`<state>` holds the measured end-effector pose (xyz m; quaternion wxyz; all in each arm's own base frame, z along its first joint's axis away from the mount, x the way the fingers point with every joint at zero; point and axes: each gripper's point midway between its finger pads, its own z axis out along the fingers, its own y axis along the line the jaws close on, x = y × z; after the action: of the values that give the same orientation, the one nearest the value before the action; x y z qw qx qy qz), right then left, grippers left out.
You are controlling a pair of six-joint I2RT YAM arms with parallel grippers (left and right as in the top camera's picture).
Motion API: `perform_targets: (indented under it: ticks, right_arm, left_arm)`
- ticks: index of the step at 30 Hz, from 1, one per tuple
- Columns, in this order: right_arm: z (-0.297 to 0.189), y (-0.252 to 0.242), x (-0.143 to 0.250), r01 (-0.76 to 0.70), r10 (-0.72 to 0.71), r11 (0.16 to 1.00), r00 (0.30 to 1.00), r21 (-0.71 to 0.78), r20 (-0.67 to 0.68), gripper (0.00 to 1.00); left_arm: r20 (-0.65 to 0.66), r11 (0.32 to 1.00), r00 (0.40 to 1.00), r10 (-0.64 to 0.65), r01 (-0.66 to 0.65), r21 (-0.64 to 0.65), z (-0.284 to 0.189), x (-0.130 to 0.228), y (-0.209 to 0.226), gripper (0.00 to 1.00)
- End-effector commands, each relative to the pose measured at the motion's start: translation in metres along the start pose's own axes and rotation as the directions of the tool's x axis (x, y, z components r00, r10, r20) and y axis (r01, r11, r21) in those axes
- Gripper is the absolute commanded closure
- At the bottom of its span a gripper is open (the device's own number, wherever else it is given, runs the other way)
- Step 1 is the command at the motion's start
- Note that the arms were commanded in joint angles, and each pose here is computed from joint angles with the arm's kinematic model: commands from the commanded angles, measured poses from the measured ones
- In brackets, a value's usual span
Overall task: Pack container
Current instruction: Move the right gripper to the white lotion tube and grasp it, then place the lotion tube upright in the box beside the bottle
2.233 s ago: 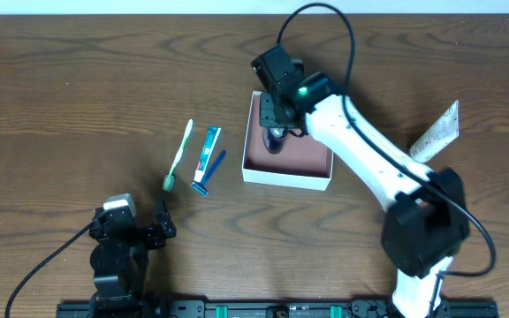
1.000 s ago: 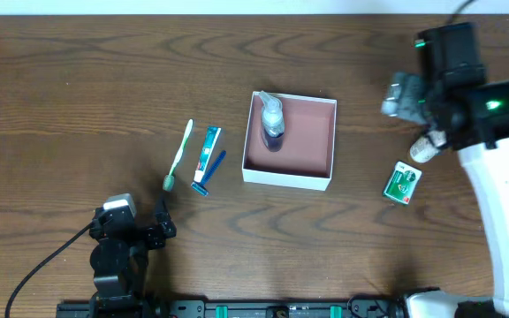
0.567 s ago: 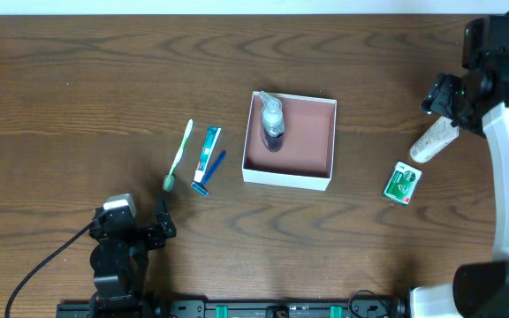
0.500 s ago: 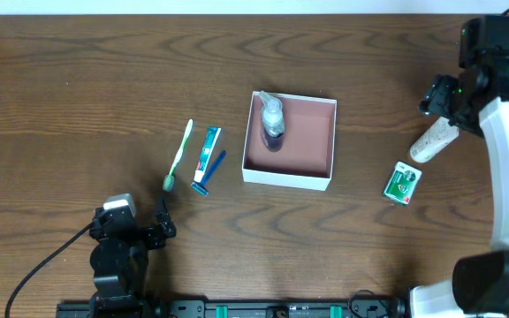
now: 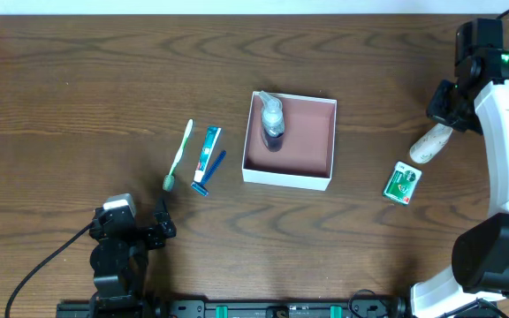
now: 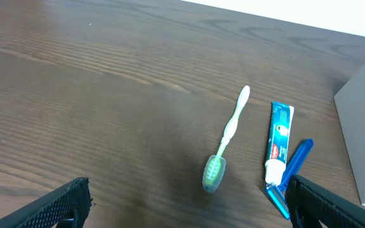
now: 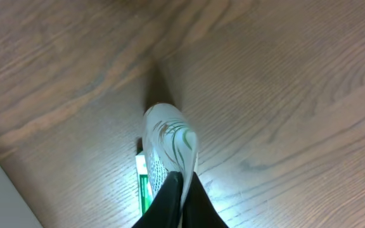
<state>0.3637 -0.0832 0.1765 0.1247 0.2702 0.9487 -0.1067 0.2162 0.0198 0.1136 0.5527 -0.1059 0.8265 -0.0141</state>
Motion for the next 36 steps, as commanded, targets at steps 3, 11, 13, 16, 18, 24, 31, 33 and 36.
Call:
perform_targets:
  ticks: [3, 11, 13, 16, 18, 24, 31, 33, 36]
  right_arm:
    - [-0.002, -0.004, 0.001, -0.008, 0.008, 1.0, 1.0, 0.009, 0.001, 0.99]
    - [-0.089, 0.018, -0.007, 0.033, 0.002, 0.985, 0.978, -0.169, 0.207, 0.99]
    - [-0.12, 0.031, -0.004, 0.084, -0.016, 0.967, 0.962, -0.24, 0.274, 0.99]
    - [-0.166, 0.053, 0.01, 0.174, -0.047, 0.93, 0.929, -0.323, 0.366, 0.99]
    - [-0.187, 0.072, 0.024, 0.244, -0.079, 0.898, 0.908, -0.367, 0.41, 0.99]
    - [-0.201, 0.127, 0.067, 0.373, -0.192, 0.827, 0.891, -0.42, 0.412, 0.99]
    - [-0.164, 0.173, 0.083, 0.407, -0.286, 0.822, 0.9, -0.398, 0.328, 0.99]
    - [-0.15, 0.187, 0.083, 0.414, -0.306, 0.823, 0.9, -0.388, 0.311, 0.98]
    - [-0.128, 0.209, 0.081, 0.423, -0.327, 0.824, 0.898, -0.377, 0.293, 0.99]
  left_arm:
    - [-0.013, 1.0, 1.0, 0.0, 0.0, 0.001, 0.003, 0.007, 0.0, 0.02]
    - [-0.013, 1.0, 1.0, 0.0, 0.0, 0.001, 0.003, 0.007, 0.0, 0.02]
    - [-0.013, 1.0, 1.0, 0.0, 0.0, 0.001, 0.003, 0.007, 0.0, 0.02]
    - [-0.013, 1.0, 1.0, 0.0, 0.0, 0.001, 0.003, 0.007, 0.0, 0.02]
    - [-0.013, 1.0, 1.0, 0.0, 0.0, 0.001, 0.003, 0.007, 0.0, 0.02]
    - [-0.013, 1.0, 1.0, 0.0, 0.0, 0.001, 0.003, 0.007, 0.0, 0.02]
    - [-0.013, 1.0, 1.0, 0.0, 0.0, 0.001, 0.003, 0.007, 0.0, 0.02]
    - [-0.013, 1.0, 1.0, 0.0, 0.0, 0.001, 0.003, 0.007, 0.0, 0.02]
    - [-0.013, 1.0, 1.0, 0.0, 0.0, 0.001, 0.003, 0.007, 0.0, 0.02]
